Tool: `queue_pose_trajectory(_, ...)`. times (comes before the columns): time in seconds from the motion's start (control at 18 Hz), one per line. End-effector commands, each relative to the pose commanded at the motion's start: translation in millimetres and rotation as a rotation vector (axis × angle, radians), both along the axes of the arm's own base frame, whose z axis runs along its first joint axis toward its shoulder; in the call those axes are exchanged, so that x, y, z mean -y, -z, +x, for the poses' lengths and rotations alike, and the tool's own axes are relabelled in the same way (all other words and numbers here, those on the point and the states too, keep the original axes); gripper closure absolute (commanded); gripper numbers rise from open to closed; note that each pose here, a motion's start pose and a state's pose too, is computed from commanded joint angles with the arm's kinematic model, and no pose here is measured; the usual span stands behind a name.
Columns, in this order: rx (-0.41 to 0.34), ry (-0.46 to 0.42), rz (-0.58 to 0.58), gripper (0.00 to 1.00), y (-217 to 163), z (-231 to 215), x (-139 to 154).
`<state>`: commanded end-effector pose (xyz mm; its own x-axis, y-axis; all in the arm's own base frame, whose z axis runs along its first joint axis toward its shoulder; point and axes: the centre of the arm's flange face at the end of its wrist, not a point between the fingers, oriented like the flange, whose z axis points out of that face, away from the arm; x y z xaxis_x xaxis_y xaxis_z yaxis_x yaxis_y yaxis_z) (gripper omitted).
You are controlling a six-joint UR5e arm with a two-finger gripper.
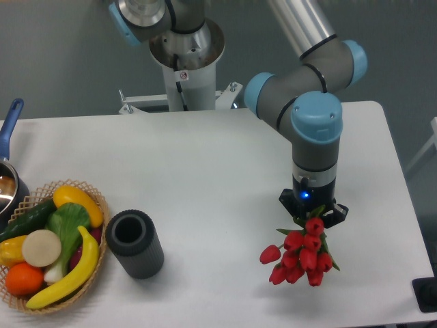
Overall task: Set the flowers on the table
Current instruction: 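Lower the red tulip bunch with the gripper onto the table surface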
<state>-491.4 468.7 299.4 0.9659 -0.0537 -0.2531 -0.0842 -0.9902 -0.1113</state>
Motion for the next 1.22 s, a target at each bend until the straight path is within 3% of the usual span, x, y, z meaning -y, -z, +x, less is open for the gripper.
queue_pose_trajectory(0.44,0.024,0.009,-0.017,0.93,18,4,-6)
queue_pose_trajectory(0.56,0.036,0.011,-0.023,0.88,26,5,-5)
queue_pose_trajectory(0.94,0.052,0.016,-0.030,0.31,35,11,-8)
queue_pose_trajectory(1.11,0.046,0.008,-0.022,0.00,32,10,-7)
queue_pose_trajectory(1.22,0.046,0.007,-0.019,0.00,31,11,-7)
